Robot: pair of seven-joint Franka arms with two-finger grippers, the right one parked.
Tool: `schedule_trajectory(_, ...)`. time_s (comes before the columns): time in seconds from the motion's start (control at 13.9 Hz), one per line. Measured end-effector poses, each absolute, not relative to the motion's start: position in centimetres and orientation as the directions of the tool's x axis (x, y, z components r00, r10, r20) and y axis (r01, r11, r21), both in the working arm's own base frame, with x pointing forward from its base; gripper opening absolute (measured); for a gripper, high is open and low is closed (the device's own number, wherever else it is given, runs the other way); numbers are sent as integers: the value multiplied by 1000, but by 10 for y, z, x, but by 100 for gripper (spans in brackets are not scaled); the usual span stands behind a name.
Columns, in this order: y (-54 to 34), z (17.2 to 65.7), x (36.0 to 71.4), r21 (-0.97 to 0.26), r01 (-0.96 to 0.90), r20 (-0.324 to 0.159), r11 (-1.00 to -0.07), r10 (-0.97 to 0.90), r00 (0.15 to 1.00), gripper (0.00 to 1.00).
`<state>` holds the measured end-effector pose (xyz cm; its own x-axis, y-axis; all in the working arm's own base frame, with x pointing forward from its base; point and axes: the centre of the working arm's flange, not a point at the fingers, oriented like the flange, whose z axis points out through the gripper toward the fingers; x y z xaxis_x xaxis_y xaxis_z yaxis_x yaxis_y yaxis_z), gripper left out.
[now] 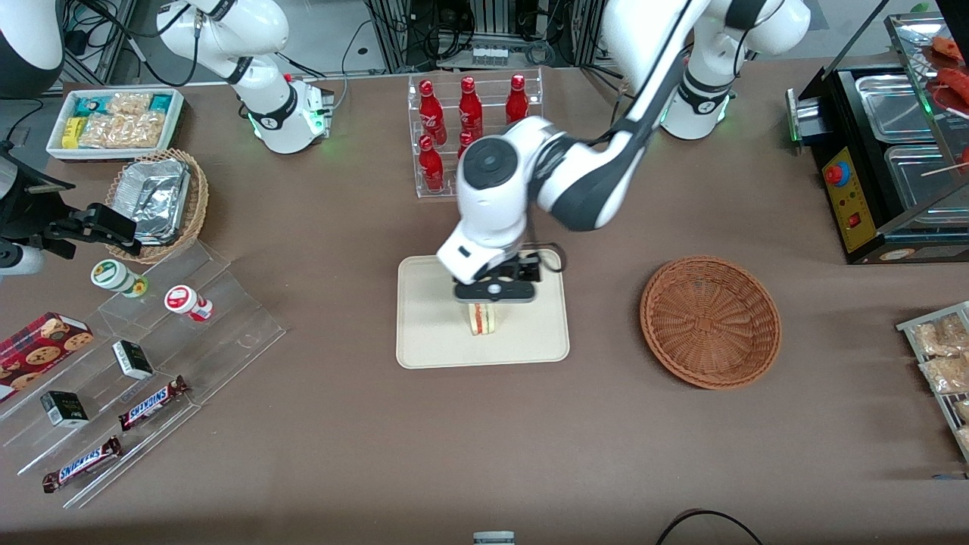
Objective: Place sandwich from basket to tray
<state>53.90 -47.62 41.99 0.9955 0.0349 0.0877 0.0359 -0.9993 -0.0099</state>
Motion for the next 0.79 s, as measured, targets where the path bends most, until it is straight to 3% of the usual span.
schedule_trajectory(0.43,-335,527,554,-66,147,58,-987,143,988,100)
schedule_trajectory(0.79,-246,565,565,-84,135,17,-987,134,991,100)
